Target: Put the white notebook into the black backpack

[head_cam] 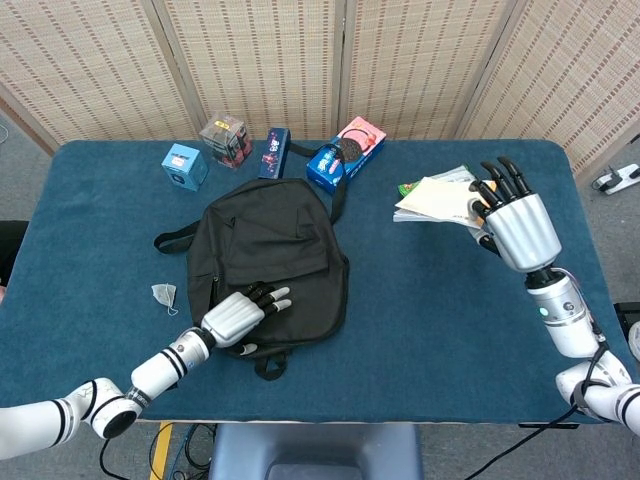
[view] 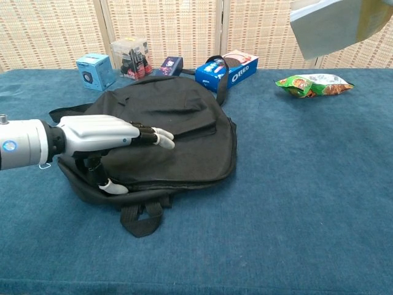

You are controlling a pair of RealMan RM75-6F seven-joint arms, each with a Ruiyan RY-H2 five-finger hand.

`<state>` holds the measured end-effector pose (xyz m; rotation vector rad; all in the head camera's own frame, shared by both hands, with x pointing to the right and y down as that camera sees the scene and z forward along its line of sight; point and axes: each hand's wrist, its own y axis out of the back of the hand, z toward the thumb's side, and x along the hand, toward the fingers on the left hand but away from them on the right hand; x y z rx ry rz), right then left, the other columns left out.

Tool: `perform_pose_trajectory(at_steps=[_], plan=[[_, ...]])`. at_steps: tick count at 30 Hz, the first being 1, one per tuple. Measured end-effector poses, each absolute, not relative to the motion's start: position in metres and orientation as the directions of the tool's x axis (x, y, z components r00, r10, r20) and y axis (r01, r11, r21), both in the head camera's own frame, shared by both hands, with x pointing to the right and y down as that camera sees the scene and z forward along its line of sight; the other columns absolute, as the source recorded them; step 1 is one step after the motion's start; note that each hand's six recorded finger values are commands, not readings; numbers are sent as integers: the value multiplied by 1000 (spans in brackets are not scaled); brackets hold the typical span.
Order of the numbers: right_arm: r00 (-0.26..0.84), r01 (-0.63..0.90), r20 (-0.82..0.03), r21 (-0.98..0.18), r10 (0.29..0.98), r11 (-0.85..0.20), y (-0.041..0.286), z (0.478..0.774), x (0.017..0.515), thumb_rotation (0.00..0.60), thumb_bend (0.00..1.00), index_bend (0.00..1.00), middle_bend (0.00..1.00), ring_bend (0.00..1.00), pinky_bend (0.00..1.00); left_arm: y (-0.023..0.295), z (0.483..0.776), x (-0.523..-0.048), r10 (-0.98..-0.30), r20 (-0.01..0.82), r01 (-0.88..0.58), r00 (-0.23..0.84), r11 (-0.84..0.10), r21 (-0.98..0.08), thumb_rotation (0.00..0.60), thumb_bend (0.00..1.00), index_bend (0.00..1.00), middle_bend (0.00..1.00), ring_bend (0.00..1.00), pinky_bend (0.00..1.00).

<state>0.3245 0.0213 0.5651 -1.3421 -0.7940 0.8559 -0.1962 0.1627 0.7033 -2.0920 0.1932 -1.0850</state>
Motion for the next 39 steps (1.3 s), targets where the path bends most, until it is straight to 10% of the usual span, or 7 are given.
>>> perform_pose_trajectory(at_steps=[21, 39], plan=[[464, -40, 22, -998, 885, 46, 21, 561, 328, 600, 513, 632, 380, 152, 125, 130, 719, -218, -648, 538, -117, 540, -691, -714, 600, 383, 734, 256, 248, 86], [605, 243, 195, -968, 772, 55, 60, 515, 266, 600, 513, 636, 389, 165, 125, 62, 705, -248, -794, 513, -366, 326, -606, -706, 600, 425, 774, 315, 292, 108]])
